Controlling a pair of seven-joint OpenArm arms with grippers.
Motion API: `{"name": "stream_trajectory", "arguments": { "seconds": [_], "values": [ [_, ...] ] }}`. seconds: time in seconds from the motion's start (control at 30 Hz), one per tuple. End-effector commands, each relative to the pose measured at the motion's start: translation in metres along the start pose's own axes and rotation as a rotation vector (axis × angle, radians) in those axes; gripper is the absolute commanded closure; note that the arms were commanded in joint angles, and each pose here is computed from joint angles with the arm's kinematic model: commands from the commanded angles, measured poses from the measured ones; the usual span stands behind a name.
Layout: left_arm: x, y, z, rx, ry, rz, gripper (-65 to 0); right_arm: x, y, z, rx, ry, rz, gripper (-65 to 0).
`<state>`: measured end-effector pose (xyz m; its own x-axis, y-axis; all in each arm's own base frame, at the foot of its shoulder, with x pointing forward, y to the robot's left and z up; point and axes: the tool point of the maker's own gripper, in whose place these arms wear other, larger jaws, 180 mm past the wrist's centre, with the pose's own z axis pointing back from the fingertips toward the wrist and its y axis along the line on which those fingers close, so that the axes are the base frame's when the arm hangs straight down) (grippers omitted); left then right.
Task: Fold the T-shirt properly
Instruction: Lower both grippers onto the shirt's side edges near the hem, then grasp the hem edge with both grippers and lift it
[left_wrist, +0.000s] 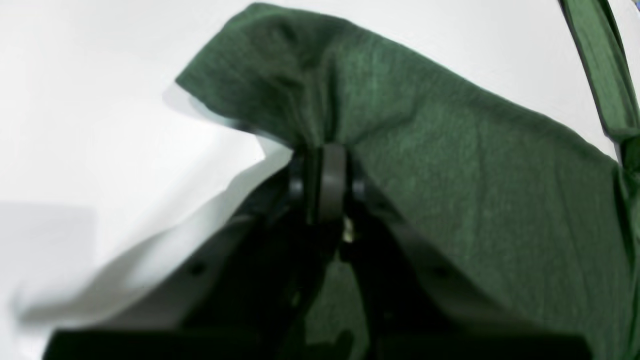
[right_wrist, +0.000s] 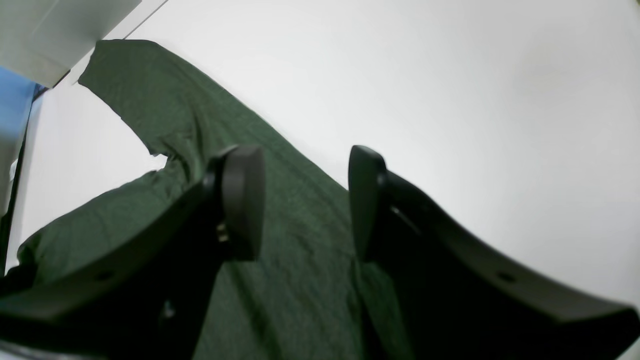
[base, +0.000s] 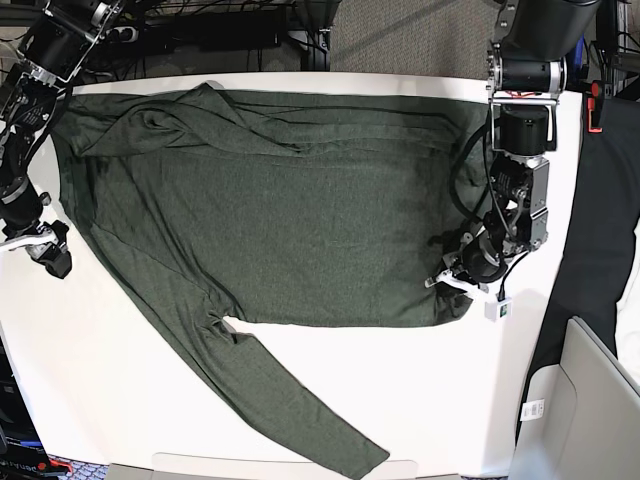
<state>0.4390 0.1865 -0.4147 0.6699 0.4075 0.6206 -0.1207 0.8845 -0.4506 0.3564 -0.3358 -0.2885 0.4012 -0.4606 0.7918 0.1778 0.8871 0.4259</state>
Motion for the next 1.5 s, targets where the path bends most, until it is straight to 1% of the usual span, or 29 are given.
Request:
{"name": "stream_trajectory", "arguments": {
  "seconds": [0.0,0.13,0.3,0.37,0.53,0.67,0.73,0.83,0.87,0.93,1.03,1.2,1.33,1.47],
  "values": [
    [0.010,0.005,0.003,0.024,-0.002,-0.015,-0.3,0.020,0.005,0.000,0.023,-0.054,0.008,-24.8],
    [0.020,0.022,0.010,0.056,-0.019,-0.028,0.0,0.018,-0.001,-0.011,0.021,-0.041,-0.038,-24.8],
    [0.032,0.035,0.017,0.080,-0.052,-0.041,0.0,0.020,0.007,-0.031,0.036,-0.018,-0.059,-24.8],
    [0.033,0.036,0.017,0.082,-0.054,-0.043,0.0,0.021,0.012,-0.041,0.030,0.000,-0.041,-24.8],
    [0.034,0.035,0.018,0.081,-0.055,-0.044,0.0,0.019,0.044,-0.074,0.029,0.054,0.043,-24.8],
    [0.035,0.035,0.018,0.080,-0.057,-0.045,0.0,0.006,0.062,-0.104,-0.008,0.148,0.144,-24.8],
    [0.041,0.028,0.020,0.067,-0.073,-0.061,0.0,0.000,0.068,-0.115,-0.027,0.189,0.185,-24.8],
    [0.040,0.022,0.023,0.053,-0.083,-0.079,0.0,-0.004,0.071,-0.122,-0.041,0.209,0.200,-24.8],
    [0.042,0.020,0.025,0.049,-0.090,-0.083,0.0,0.000,0.072,-0.123,-0.043,0.195,0.211,-24.8],
    [0.045,0.016,0.026,0.041,-0.099,-0.093,0.0,0.002,0.069,-0.124,-0.059,0.172,0.231,-24.8],
    [0.042,0.016,0.028,0.039,-0.099,-0.097,0.0,-0.012,0.058,-0.129,-0.089,0.208,0.240,-24.8],
    [0.040,0.017,0.028,0.040,-0.097,-0.095,0.0,-0.021,0.046,-0.130,-0.111,0.217,0.244,-24.8],
    [0.036,0.018,0.028,0.043,-0.090,-0.094,0.0,-0.038,0.038,-0.132,-0.119,0.263,0.226,-24.8],
    [0.033,0.020,0.028,0.044,-0.086,-0.093,0.0,-0.053,0.028,-0.128,-0.143,0.297,0.244,-24.8]
  ]
}}
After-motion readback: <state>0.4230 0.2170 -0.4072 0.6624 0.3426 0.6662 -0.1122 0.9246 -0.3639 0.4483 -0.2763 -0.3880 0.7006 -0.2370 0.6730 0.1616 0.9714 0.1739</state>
